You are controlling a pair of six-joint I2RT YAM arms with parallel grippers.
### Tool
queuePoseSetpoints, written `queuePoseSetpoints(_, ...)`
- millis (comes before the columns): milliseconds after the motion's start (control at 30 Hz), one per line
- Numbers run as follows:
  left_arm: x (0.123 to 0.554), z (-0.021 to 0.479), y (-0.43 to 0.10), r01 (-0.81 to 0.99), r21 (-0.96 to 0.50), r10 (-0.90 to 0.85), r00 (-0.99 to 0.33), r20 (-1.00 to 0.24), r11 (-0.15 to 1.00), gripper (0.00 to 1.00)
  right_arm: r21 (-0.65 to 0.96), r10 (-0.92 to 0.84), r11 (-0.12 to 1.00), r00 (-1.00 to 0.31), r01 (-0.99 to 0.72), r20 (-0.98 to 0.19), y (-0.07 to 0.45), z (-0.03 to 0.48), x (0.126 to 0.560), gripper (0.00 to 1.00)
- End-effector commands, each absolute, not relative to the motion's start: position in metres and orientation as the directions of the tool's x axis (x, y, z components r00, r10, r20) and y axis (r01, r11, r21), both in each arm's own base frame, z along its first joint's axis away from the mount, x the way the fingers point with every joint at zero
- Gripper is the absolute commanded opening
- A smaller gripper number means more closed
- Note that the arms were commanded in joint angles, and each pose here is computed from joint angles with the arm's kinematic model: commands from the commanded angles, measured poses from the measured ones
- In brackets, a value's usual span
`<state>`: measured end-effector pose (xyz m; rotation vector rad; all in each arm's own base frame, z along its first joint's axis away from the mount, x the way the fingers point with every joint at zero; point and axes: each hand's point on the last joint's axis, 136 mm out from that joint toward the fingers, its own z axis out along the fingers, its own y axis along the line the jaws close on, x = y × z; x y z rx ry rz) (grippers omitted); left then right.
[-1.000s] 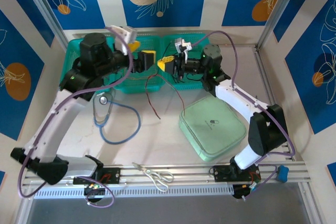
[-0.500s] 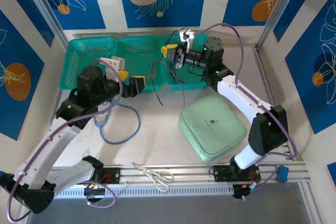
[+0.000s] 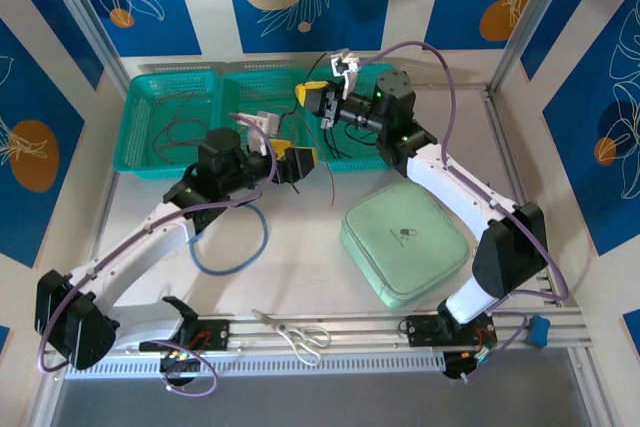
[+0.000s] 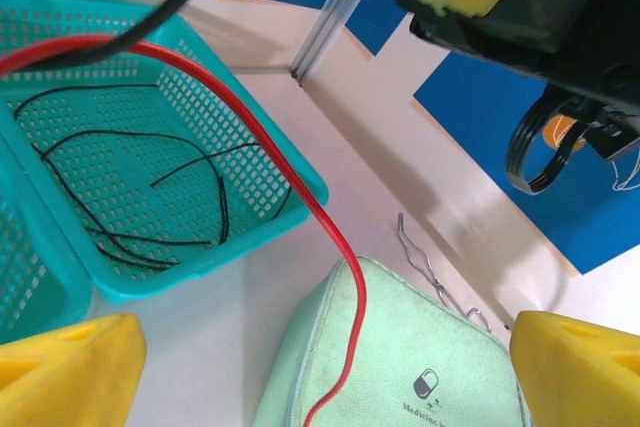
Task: Untangle the cables
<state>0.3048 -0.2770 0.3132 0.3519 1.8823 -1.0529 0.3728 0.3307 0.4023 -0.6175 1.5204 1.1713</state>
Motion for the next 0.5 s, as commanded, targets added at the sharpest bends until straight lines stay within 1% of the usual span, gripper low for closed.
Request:
queuePoseSetpoints(0,0.307,0.332,-0.287,0.661,-0.531,-0.231,-0.49,-0.84,0.53,0.9,0.319,0.222,0.372,-0.25,-0.872,-0.942,0.332,0.43,0.365,0.0)
queuePoseSetpoints(67,0.309,0.331,-0.292,0.67,-0.546,-0.243,-0.496,-0.834,0.504,0.87,0.315,0.217,0.363,-0.249,-0.877,-0.944,0.334,0.432,0.362,0.0)
queuePoseSetpoints(167,0.308,0.334,-0.305,0.698,-0.572,-0.261,-0.511,-0.819,0.43,0.84,0.31,0.216,0.356,-0.245,-0.882,-0.945,0.336,0.434,0.358,0.0)
queuePoseSetpoints(233,0.307,0.333,-0.312,0.704,-0.582,-0.264,-0.519,-0.813,0.407,0.78,0.307,0.215,0.357,-0.242,-0.882,-0.946,0.336,0.434,0.357,0.0)
queuePoseSetpoints(267,0.307,0.333,-0.313,0.703,-0.588,-0.267,-0.524,-0.809,0.401,0.72,0.303,0.215,0.36,-0.238,-0.882,-0.947,0.335,0.435,0.356,0.0)
queuePoseSetpoints(300,0.308,0.331,-0.314,0.697,-0.594,-0.272,-0.529,-0.804,0.401,0.62,0.298,0.214,0.363,-0.232,-0.883,-0.949,0.335,0.436,0.356,0.0)
queuePoseSetpoints(333,0.309,0.329,-0.313,0.69,-0.6,-0.277,-0.533,-0.8,0.405,0.49,0.295,0.215,0.367,-0.228,-0.882,-0.95,0.334,0.437,0.356,0.0)
queuePoseSetpoints(367,0.309,0.327,-0.312,0.684,-0.603,-0.279,-0.535,-0.798,0.41,0.35,0.29,0.213,0.369,-0.223,-0.883,-0.951,0.333,0.438,0.355,0.0)
queuePoseSetpoints(467,0.308,0.321,-0.306,0.653,-0.605,-0.263,-0.551,-0.792,0.455,0.0,0.279,0.211,0.392,-0.209,-0.877,-0.955,0.327,0.44,0.357,0.0)
